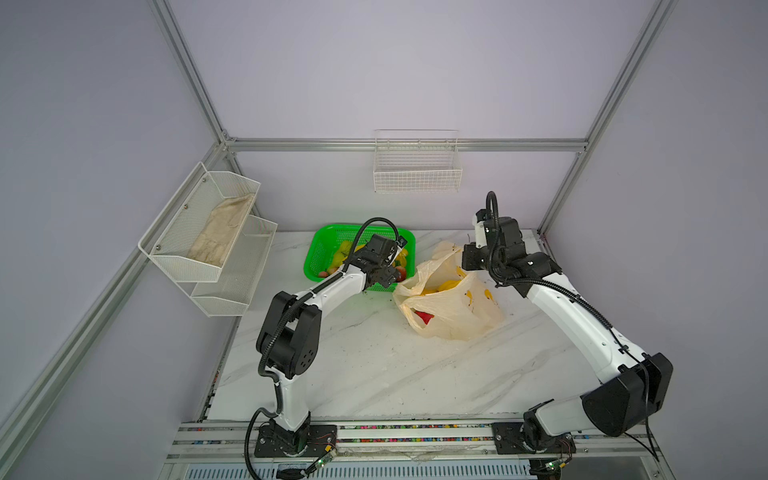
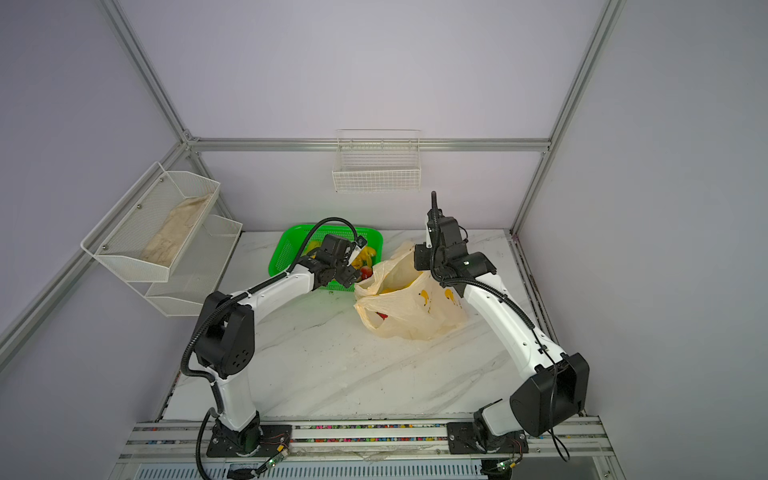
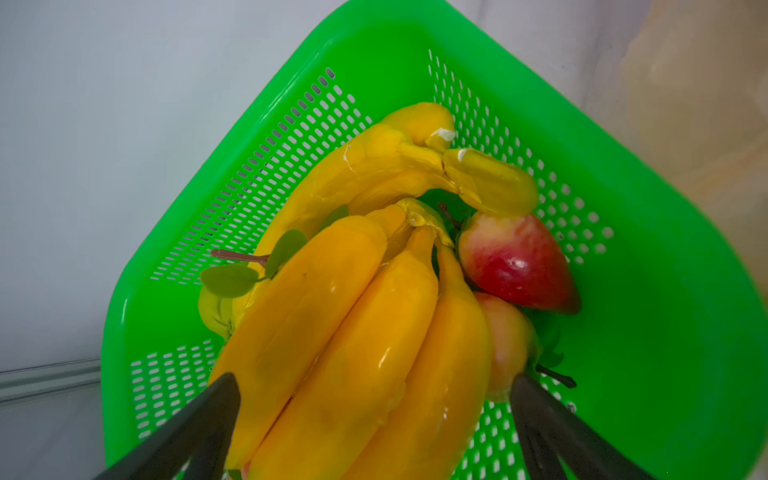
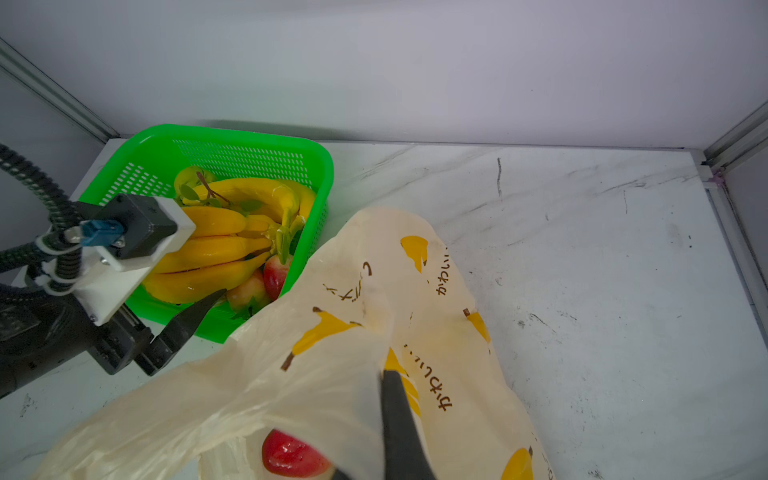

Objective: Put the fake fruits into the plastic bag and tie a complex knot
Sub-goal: 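Withdraw the left gripper from the bag back over the green basket, then lower the left gripper into the basket and grasp the yellow banana bunch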

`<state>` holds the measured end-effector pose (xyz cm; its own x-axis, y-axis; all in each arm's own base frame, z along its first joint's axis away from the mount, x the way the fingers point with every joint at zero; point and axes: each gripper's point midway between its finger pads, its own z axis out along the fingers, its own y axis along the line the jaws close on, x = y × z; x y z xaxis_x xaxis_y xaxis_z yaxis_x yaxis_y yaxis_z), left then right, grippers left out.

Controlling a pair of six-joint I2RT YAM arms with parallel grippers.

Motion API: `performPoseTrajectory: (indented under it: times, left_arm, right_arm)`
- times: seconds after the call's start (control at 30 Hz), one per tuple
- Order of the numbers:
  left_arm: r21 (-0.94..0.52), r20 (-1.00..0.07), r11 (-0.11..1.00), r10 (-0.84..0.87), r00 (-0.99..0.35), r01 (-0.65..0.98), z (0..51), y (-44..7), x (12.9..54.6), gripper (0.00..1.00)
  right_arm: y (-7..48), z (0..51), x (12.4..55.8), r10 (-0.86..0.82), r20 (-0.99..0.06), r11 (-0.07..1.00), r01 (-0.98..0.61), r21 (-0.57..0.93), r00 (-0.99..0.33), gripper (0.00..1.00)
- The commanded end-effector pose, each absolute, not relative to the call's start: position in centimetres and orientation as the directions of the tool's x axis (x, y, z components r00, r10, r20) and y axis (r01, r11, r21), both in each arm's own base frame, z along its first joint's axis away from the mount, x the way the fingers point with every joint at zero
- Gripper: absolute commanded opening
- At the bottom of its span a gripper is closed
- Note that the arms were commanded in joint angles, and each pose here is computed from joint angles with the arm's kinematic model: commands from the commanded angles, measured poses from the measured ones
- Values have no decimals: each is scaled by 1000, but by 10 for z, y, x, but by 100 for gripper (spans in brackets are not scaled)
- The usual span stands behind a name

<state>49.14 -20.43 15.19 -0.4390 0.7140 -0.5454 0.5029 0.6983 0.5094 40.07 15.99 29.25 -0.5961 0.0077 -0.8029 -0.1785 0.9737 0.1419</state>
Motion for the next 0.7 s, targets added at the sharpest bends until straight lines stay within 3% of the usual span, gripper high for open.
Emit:
performPoseTrajectory:
  times: [0.0, 0.37, 0.67]
  left_arm:
    - [604, -522, 654, 756, -395, 455, 186, -203, 509, 100]
    - [724, -378, 547, 824, -421, 421, 182, -185, 527, 100]
    - [704, -462, 625, 763, -451, 337, 212, -157, 544, 98]
  right_arm:
    - [159, 299, 399, 3, -807, 973, -183, 138, -591, 0]
    - [158, 299, 398, 3, -808, 973, -184, 138, -589, 0]
    - [159, 297, 398, 1, -806, 973, -186, 138, -592, 0]
